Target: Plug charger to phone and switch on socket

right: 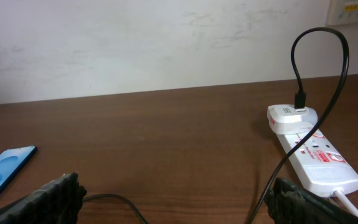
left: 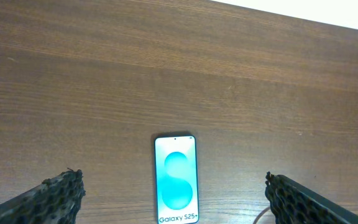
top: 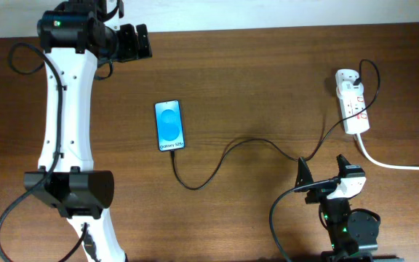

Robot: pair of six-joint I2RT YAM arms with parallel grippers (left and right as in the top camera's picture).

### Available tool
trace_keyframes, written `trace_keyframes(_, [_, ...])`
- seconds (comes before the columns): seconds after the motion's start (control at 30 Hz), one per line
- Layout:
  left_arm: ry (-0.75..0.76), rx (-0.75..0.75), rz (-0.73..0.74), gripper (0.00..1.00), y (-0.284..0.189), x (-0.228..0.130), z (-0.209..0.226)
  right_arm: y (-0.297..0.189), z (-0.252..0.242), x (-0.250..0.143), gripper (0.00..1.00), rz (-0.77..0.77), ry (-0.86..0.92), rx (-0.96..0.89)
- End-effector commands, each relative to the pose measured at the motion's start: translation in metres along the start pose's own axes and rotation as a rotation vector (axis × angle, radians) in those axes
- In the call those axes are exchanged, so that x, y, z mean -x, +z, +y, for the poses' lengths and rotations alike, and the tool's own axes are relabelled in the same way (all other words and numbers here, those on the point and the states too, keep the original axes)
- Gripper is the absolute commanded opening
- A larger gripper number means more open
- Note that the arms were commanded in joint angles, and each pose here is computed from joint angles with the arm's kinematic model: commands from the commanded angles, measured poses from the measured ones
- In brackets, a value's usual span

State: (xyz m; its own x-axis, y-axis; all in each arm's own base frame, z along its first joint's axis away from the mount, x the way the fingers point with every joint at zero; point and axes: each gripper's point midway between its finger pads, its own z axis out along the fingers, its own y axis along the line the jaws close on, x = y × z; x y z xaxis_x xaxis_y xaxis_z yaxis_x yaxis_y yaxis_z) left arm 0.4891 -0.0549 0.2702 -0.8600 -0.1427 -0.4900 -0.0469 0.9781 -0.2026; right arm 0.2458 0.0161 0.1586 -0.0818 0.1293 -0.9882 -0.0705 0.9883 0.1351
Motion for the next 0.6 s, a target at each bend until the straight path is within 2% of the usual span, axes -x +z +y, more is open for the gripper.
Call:
trace_keyframes(0.0, [-0.002, 0.003, -0.034, 0.99, -0.013, 0.005, 0.001, 0.0, 0.002, -0.002, 0.98, 0.003, 0.007, 0.009])
trace_keyframes(0.37, [-0.004, 0.012, -0.011, 0.99, -0.013, -0.001, 0.003, 0.0, 0.002, -0.002, 0.98, 0.003, 0.007, 0.009])
trace_keyframes(0.57, [-0.007, 0.021, -0.123, 0.99, -0.049, -0.002, 0.011, 0.0, 0.002, -0.002, 0.99, 0.002, 0.007, 0.009])
